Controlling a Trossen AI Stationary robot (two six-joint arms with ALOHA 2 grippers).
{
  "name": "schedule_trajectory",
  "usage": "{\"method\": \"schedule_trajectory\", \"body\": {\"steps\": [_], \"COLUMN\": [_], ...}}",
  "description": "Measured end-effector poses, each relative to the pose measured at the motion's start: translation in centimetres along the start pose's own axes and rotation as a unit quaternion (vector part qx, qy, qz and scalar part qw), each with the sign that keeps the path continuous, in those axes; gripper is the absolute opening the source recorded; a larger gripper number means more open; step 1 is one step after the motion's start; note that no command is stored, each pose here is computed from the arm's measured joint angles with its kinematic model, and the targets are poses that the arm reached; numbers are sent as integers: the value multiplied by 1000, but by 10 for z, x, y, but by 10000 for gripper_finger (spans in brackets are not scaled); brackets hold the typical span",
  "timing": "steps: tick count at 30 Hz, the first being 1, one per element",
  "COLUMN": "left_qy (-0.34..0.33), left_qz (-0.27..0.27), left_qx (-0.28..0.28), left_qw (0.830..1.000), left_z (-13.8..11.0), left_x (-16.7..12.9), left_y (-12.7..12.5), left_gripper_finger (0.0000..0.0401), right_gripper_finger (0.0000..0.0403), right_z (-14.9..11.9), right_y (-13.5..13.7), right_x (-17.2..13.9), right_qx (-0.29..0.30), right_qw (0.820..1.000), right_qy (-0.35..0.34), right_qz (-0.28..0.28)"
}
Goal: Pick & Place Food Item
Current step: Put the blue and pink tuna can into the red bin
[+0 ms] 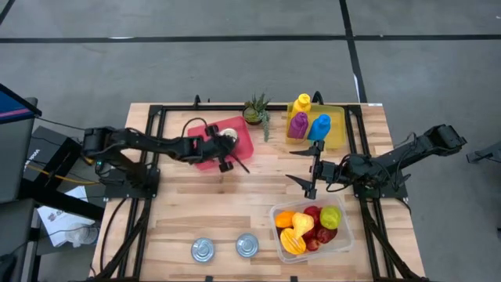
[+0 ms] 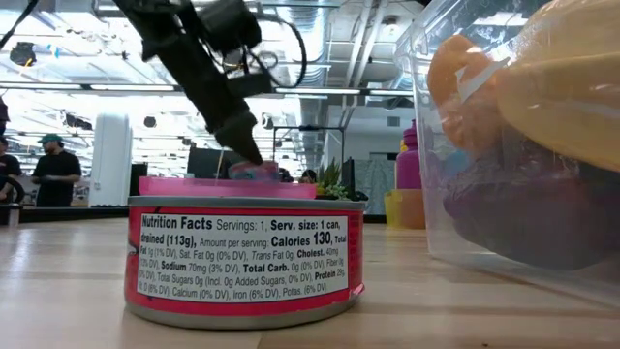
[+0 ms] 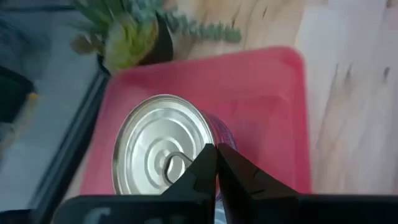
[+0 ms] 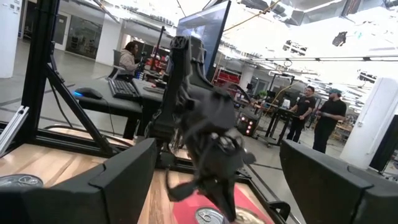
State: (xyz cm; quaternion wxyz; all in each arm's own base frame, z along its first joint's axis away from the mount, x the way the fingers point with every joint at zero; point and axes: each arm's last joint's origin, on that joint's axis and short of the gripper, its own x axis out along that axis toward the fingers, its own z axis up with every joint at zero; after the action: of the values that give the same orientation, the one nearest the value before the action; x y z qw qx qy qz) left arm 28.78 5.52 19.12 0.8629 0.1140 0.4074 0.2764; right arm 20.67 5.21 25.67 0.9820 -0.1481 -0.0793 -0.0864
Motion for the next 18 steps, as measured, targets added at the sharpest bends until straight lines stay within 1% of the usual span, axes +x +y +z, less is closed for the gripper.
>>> {"method": "schedule_trajectory", "body": {"steps": [4, 8, 12, 18], "left_qy": [11, 10, 11, -18], "left_qz": [-25, -53, -61, -68], "left_qx": [-15, -24, -20, -13], "left_qw": [1000, 998, 998, 997], "left_z": [-3, -5, -5, 0], "left_x": [14, 22, 24, 25], "left_y": [7, 13, 17, 19], "left_gripper_finger": [0, 0, 0, 0], "right_gripper_finger": [328, 328, 328, 328], "right_z": [0, 0, 0, 0], "right_y": [0, 0, 0, 0], "right_x": [0, 0, 0, 0], "right_qx": [0, 0, 0, 0], "right_qw": [1000, 1000, 1000, 1000], "right_qy": [0, 0, 0, 0], "right_qz": [0, 0, 0, -1]}}
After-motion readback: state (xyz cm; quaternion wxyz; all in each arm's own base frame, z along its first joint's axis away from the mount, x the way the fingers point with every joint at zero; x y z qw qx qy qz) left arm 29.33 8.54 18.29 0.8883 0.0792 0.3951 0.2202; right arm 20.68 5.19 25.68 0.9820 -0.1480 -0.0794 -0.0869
